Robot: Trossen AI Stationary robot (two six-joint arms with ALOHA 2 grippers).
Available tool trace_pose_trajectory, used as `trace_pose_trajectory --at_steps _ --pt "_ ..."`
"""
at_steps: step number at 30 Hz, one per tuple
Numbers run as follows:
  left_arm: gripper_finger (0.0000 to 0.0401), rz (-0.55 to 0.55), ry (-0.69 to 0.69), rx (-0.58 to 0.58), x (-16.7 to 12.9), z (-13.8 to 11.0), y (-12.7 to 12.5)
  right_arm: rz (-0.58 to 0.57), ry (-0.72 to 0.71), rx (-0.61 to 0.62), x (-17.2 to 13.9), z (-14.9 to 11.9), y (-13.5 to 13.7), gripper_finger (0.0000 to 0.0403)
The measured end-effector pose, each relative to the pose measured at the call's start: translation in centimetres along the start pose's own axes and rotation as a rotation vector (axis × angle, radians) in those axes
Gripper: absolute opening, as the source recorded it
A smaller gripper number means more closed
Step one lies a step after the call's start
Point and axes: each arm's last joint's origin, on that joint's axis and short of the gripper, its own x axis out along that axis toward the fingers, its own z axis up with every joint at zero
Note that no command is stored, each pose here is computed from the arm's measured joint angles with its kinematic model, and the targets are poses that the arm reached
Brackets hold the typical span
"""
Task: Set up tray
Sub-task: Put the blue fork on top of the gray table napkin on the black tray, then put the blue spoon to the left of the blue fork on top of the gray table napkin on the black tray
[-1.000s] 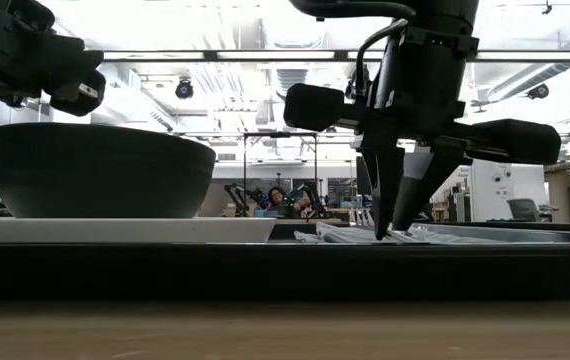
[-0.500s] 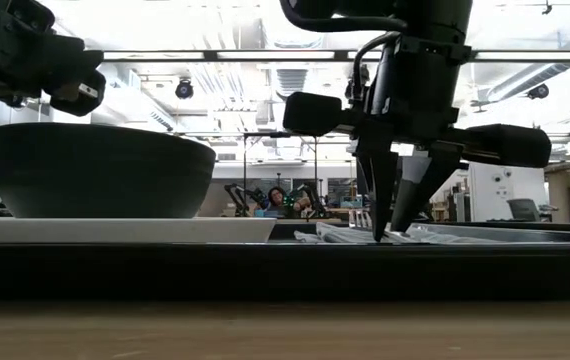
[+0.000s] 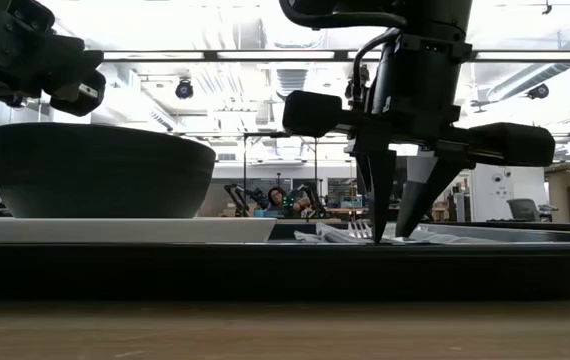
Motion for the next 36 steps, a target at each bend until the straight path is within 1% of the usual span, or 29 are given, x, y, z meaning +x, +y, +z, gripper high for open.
trace_pose_trajectory --at_steps 13,18,23,31,36 --pt "0.0075 0.0 0.0 0.0 0.0 0.0 0.0 0.002 0.001 -0.023 -0.3 0.1 0.0 0.0107" --pt "0.0075 0.0 0.0 0.0 0.0 0.0 0.0 0.01 0.003 -0.053 -0.7 0.3 0.0 0.0112" --pt "0.0075 0.0 0.0 0.0 0.0 0.0 0.0 0.017 0.003 -0.096 -1.2 0.5 0.0 0.0108" --pt "0.0075 0.0 0.0 0.0 0.0 0.0 0.0 -0.081 -0.038 -0.132 -2.6 1.9 -1.1 0.0102" --pt "0.0075 0.0 0.0 0.0 0.0 0.0 0.0 -0.078 -0.052 -0.209 -4.5 3.5 -1.3 0.0111"
